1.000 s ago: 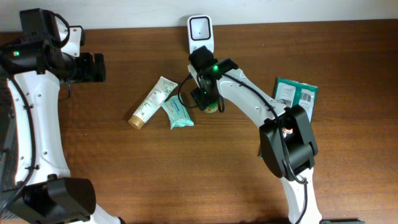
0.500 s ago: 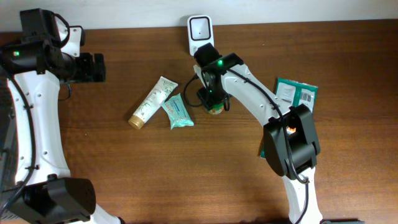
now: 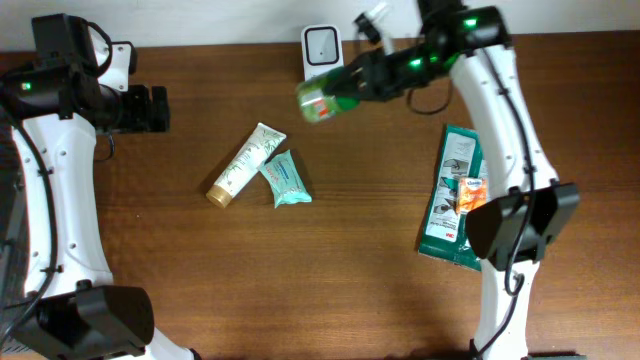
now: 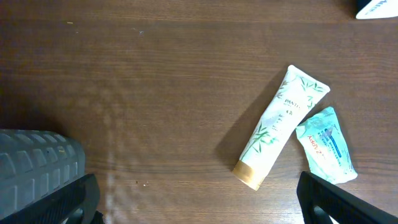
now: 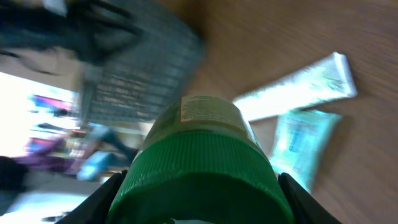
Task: Scan the item barcode
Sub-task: 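Lift jar with right gripper and hold it under the scanner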
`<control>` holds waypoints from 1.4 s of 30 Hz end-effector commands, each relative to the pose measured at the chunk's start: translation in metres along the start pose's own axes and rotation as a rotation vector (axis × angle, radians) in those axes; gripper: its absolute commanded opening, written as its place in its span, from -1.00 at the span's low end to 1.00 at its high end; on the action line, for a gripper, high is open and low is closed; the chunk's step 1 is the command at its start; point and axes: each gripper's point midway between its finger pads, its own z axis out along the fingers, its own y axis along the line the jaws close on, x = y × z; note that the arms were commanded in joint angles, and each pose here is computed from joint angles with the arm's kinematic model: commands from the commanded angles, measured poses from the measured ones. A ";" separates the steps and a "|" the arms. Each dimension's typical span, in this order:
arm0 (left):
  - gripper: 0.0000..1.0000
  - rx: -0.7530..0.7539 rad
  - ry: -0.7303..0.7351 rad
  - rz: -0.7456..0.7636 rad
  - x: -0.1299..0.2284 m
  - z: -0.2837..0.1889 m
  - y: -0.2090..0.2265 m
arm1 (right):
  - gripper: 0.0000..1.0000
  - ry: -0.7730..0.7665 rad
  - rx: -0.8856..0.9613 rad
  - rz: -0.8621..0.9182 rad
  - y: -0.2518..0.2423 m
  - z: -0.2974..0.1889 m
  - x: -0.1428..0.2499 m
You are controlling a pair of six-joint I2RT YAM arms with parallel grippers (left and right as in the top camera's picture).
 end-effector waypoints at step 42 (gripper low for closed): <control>0.98 -0.001 -0.024 0.013 -0.003 -0.009 0.000 | -0.06 -0.100 1.033 -1.038 -0.085 0.024 -0.137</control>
